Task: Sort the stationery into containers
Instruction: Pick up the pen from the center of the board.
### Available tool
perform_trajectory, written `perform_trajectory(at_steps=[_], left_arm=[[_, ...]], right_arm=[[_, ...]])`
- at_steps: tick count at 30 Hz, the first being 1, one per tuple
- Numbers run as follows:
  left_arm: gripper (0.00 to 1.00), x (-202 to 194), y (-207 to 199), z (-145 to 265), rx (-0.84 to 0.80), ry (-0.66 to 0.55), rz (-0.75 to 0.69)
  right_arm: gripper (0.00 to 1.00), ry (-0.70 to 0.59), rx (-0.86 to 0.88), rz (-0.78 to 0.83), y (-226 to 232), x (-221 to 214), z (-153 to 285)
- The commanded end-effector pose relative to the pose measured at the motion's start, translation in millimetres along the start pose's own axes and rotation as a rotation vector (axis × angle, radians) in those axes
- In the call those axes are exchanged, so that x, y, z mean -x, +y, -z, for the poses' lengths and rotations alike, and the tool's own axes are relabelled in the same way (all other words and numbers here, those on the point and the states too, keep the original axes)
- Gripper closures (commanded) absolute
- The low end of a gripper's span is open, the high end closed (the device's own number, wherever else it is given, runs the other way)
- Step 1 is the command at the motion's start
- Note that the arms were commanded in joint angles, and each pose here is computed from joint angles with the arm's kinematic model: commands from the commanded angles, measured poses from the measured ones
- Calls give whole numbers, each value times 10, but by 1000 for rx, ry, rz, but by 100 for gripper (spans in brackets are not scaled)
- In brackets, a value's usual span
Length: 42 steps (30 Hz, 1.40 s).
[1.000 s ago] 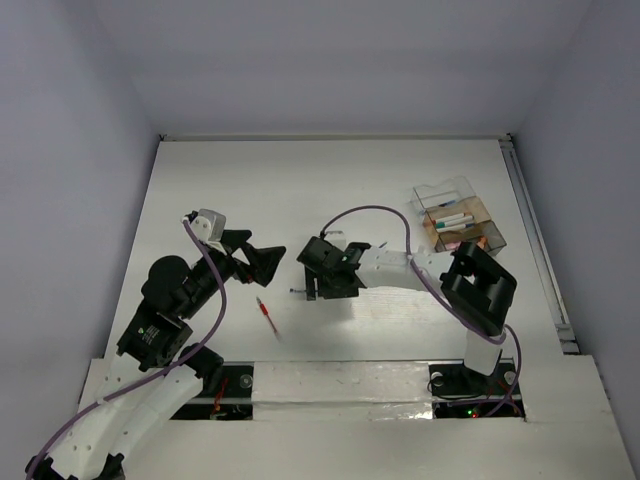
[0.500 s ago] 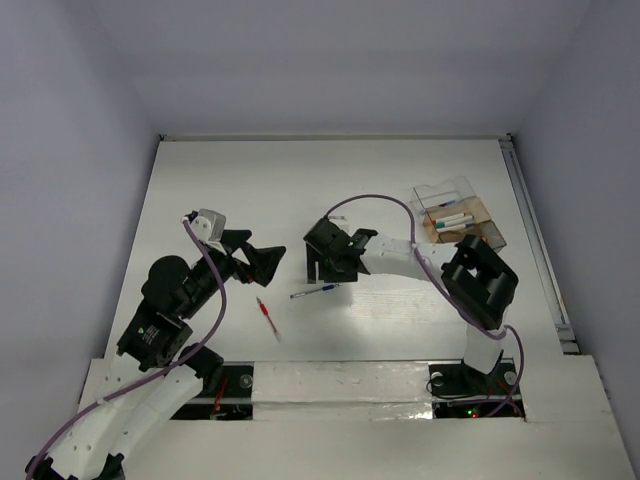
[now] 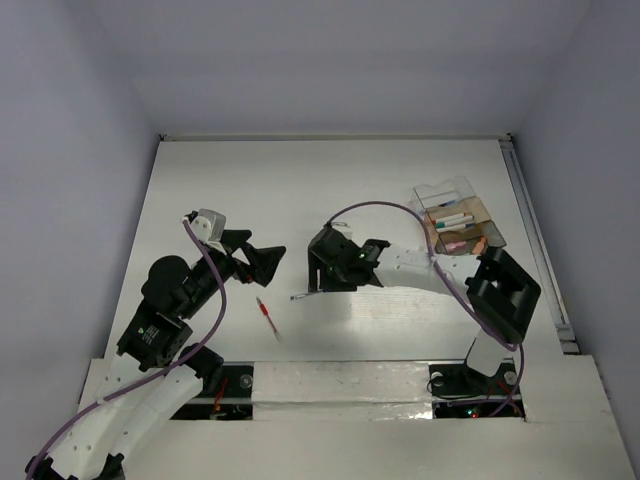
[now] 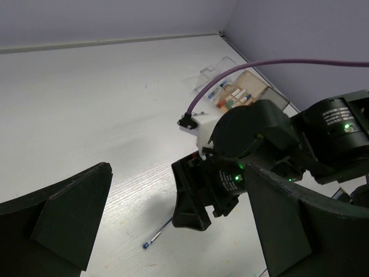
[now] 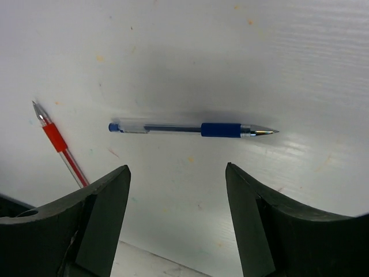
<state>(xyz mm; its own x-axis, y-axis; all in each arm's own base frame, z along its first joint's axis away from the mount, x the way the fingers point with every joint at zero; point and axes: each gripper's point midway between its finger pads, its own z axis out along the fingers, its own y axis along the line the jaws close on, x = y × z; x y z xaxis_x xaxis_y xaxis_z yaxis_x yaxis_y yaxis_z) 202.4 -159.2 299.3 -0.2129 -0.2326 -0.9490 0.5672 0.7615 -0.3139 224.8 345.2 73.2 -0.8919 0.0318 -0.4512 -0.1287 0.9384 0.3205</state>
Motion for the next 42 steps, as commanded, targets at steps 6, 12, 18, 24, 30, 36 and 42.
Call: perform_trajectory(at_steps=[6,12,18,24,30,36,42], left_arm=[[2,163,-65,2,-22,-51,-13],[3,162,-67,-1,-23,-51,-13],[2,149,-62,-10,-21,-45,-13],[3,151,-66,-7,-23,-46,-13],[3,171,-66,3,-21,-53,-12],[2,191,-25,19,5,-62,-6],[1,184,9,12,26,-61,9]], right_arm=[[23,37,-29,-24,16,-158,-332],[22,18,-98,-46,-167,-76,-476],[19,16,-148,-29,-226,-23,-589],[34,25,-243,30,-317,32,-654],[59,66,-319,83,-449,-15,-649],[72,103,-348,119,-467,-47,-722],[76,123,-334,143,-464,-107,-841]])
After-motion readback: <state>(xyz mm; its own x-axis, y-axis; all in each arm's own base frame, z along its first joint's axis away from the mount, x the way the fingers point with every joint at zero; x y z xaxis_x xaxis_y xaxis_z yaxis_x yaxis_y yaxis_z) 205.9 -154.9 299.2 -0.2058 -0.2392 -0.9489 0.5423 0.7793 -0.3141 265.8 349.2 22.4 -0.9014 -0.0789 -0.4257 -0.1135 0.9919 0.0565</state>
